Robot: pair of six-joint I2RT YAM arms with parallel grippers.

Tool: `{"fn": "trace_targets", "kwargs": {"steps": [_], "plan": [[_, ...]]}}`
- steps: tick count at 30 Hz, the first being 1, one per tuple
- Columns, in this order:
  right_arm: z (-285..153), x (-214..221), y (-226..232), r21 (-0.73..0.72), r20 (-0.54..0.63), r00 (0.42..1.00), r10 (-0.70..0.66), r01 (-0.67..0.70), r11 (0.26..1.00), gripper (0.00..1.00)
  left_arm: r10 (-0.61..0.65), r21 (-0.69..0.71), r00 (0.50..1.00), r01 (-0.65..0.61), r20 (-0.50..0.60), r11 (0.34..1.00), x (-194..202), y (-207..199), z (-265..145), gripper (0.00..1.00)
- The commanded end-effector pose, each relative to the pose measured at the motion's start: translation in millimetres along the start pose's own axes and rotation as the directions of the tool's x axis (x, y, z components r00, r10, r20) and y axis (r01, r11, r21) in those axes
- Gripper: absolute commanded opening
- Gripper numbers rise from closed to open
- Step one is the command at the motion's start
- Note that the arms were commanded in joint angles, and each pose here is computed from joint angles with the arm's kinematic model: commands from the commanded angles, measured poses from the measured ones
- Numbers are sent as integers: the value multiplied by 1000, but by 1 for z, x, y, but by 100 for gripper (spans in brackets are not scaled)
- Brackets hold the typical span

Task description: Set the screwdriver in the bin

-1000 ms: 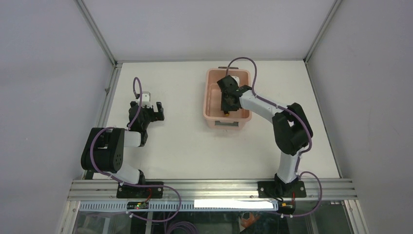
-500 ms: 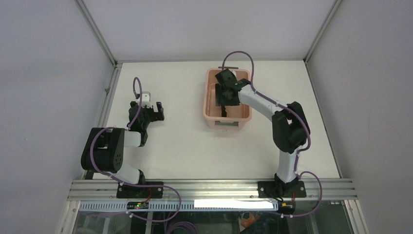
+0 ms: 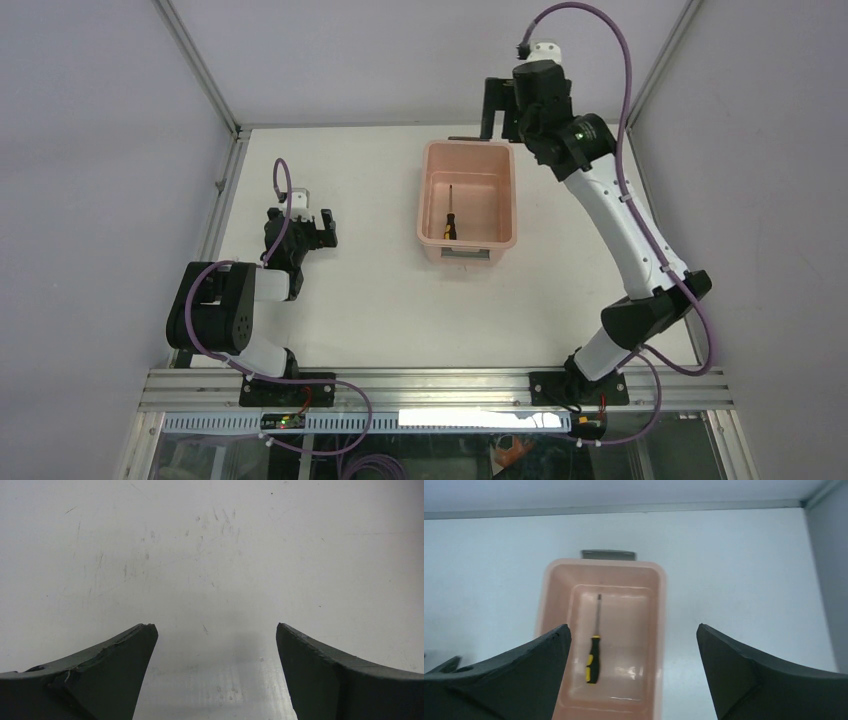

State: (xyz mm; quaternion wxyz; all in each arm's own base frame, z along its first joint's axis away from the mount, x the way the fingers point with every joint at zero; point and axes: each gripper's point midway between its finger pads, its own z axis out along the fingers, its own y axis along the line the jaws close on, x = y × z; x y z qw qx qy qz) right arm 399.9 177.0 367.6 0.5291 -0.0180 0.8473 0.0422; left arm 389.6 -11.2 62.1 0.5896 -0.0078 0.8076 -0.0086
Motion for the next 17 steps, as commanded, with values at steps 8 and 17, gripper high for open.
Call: {"fn": "trace_targets", "kwargs": {"steps": [8,17], "plan": [[-13,13,-183,396,-127,991,43,11,918,99,-16,17,998,15,54,1000,-17,-6,-1,99],[-12,25,-216,425,-120,989,84,-26,905,99,-16,17,998,15,54,1000,-17,-6,-1,99]]}}
